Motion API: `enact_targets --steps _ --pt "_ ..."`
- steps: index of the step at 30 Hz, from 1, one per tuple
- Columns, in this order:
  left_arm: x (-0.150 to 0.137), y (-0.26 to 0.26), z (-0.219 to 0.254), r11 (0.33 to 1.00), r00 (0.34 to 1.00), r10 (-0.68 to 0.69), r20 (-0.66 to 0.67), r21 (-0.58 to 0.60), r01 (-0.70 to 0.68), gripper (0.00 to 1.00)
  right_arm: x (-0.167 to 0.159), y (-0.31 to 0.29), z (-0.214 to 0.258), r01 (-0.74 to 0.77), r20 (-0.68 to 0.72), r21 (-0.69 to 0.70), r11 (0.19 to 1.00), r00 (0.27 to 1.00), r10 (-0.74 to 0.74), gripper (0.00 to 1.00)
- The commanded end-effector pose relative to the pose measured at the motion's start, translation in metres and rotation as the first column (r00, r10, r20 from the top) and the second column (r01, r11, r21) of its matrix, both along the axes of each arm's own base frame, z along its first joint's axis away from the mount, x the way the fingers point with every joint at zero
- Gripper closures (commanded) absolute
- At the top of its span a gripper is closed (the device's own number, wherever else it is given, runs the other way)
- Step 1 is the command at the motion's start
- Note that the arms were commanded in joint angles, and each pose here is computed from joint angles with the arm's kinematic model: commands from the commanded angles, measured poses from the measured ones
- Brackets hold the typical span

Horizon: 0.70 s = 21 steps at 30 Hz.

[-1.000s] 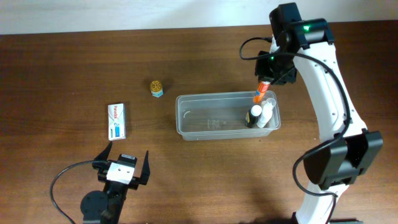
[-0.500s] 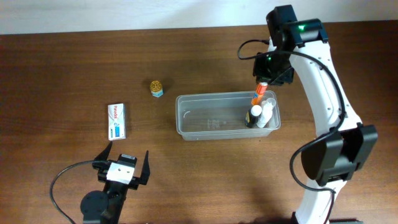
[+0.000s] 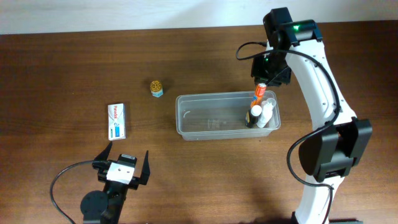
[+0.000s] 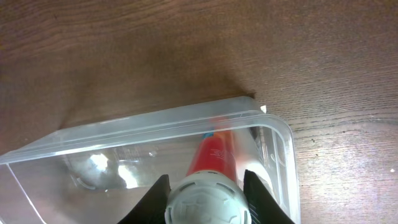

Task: Pack container
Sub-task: 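Lower the orange tube upright into the container's right end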

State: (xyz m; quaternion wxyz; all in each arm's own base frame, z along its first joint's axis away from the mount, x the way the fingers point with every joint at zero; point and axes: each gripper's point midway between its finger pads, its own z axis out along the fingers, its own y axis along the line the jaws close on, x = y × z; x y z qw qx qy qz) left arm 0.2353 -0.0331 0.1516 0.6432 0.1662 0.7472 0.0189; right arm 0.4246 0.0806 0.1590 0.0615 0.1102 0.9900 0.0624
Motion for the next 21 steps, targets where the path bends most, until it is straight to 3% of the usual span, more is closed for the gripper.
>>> enact_targets --steps 1,21 --pt "0.0 0.0 -0.001 1.0 1.0 -0.004 0.005 0.013 0.004 0.01 0.0 -0.003 -0.006 -0.011 -0.007 -0.028 1.0 1.0 0.011 0.74" --pt "0.0 0.0 -0.001 1.0 1.0 -0.004 0.005 0.013 0.004 0.01 0.01 -0.004 -0.023 -0.026 -0.015 -0.046 0.999 1.0 0.025 0.74"
